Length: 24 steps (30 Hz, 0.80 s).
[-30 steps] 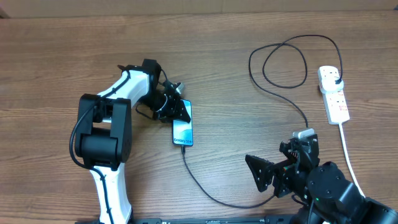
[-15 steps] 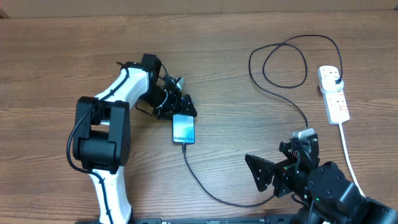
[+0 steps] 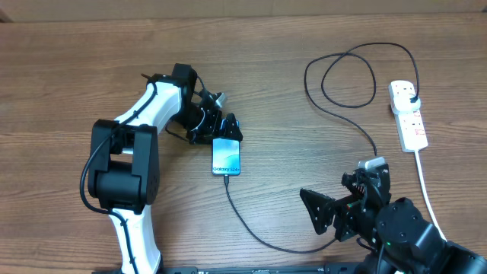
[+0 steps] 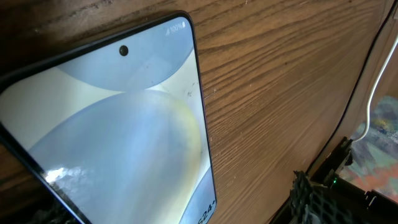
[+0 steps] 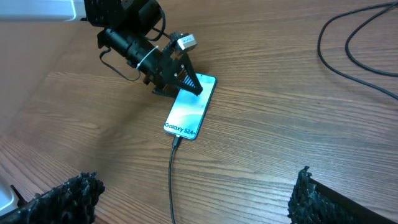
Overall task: Plug charger to phone and switch on socket
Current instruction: 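Open the left gripper and lift it away from the phone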
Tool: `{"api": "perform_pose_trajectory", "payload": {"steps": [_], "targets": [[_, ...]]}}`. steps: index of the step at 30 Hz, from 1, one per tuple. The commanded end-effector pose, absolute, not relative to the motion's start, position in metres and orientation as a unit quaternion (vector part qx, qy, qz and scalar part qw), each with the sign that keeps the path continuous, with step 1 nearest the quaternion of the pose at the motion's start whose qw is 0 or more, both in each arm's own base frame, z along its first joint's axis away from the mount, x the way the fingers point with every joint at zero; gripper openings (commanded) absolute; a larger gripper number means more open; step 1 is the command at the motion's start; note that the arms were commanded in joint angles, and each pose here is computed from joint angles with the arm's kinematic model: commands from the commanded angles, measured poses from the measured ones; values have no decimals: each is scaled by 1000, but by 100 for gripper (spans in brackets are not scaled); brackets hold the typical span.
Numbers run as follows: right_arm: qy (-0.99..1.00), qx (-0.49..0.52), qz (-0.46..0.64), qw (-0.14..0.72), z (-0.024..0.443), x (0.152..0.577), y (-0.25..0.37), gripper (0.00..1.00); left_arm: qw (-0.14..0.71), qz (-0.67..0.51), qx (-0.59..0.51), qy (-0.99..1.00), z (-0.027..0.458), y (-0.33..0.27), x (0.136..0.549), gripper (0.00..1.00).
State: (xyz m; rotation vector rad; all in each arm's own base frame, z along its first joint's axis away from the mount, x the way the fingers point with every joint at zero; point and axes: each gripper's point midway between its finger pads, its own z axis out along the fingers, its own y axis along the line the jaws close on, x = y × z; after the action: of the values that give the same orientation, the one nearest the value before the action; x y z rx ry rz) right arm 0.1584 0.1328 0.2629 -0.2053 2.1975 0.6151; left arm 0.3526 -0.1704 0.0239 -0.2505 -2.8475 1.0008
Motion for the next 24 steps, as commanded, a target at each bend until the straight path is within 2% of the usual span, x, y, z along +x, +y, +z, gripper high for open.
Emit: {"api": "perform_pose_trajectory", "payload": {"steps": [1, 24], "targets": [[867, -77, 256, 422, 273, 158, 133, 100, 79, 250, -87, -961, -15, -145, 345, 100], [866, -77, 256, 422, 273, 158, 133, 100, 87, 200, -89, -972, -22, -129, 342, 100]]}}
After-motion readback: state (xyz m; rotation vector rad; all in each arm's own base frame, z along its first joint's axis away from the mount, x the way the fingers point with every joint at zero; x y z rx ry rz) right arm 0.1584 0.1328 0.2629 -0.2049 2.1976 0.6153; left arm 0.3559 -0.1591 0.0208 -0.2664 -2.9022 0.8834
